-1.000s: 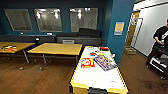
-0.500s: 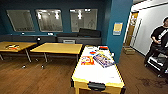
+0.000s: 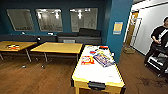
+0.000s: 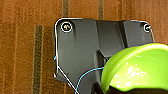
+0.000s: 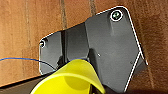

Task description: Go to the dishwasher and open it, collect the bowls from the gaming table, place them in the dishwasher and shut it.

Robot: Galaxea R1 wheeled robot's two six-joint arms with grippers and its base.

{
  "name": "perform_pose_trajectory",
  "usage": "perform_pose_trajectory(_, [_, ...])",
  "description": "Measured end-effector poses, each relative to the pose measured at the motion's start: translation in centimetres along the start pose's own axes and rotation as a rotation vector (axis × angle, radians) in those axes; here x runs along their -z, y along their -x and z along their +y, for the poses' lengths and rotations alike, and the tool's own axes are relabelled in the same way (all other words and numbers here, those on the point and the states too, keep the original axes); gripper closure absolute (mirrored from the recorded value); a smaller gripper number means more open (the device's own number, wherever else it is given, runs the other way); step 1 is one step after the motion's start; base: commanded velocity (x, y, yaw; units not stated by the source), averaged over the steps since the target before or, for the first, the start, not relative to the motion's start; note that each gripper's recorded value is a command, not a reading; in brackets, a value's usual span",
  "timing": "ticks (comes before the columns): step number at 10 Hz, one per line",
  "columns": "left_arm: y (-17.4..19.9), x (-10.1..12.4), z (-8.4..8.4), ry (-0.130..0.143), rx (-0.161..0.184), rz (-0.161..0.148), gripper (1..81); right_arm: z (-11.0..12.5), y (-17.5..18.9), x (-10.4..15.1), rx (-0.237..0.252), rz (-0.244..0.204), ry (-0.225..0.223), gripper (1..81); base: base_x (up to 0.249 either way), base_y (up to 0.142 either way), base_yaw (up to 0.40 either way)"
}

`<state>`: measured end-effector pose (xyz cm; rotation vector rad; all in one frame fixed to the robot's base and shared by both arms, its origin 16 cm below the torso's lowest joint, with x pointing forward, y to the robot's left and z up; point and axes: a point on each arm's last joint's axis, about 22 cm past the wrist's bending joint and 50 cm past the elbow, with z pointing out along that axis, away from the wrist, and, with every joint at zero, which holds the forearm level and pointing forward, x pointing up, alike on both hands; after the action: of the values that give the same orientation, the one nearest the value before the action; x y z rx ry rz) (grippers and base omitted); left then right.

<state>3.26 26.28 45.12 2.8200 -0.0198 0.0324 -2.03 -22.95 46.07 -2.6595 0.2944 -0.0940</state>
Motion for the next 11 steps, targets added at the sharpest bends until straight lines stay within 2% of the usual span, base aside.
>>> perform_pose_trajectory(4, [0.43,-0.03,-0.04,-0.001,0.002,-0.006,81.1,0.09,0.43,0.03,-0.002,-0.008,0.002,81.1,0.0,0.0,0.0])
perform_pose_trajectory(7, [0.42,-0.23,0.54,0.006,0.001,-0.006,81.1,-0.18,0.5,-0.09,-0.002,-0.009,-0.001,81.1,0.0,0.0,0.0])
perform_pose_trajectory(9, [0.46,-0.25,0.55,0.006,0.0,-0.006,81.1,-0.19,0.51,-0.12,-0.002,-0.008,-0.001,81.1,0.0,0.0,-0.119])
perform_pose_trajectory(11, [0.44,-0.26,0.56,0.006,0.0,-0.007,81.1,-0.19,0.5,-0.12,-0.002,-0.009,-0.001,81.1,0.0,0.0,-0.335])
